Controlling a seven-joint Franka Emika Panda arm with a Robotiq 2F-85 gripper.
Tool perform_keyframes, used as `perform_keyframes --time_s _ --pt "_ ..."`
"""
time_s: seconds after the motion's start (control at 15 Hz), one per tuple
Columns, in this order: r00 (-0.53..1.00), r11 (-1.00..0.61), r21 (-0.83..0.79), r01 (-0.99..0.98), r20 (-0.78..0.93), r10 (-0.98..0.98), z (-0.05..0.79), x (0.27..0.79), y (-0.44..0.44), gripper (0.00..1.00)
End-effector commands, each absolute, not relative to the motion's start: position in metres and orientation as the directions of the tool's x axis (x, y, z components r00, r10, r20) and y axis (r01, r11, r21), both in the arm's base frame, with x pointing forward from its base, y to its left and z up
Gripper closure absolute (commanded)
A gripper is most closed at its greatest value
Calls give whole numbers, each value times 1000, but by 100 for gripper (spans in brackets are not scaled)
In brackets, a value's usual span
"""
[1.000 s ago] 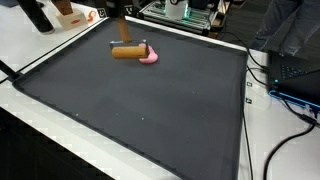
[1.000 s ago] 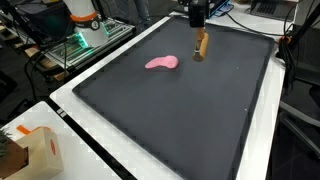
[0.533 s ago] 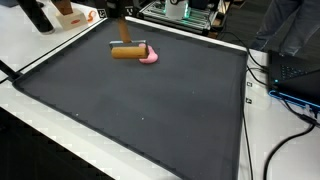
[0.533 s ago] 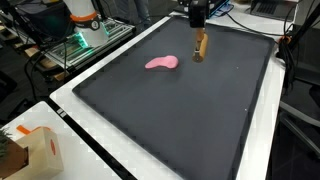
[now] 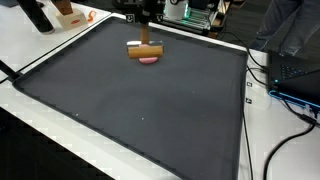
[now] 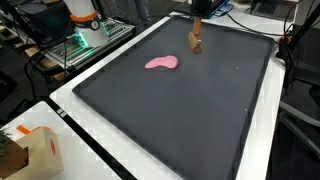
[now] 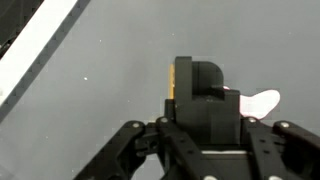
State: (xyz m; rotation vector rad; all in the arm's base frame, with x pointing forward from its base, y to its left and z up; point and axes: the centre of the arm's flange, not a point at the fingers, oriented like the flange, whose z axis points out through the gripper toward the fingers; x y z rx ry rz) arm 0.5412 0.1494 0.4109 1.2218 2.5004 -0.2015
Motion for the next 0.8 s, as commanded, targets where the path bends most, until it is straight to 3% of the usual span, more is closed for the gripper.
perform_keyframes --time_s 0.0,0.73 --pt "-694 731 -88 677 -408 594 404 523 185 76" --pt "-896 859 -375 350 -403 189 351 492 252 76"
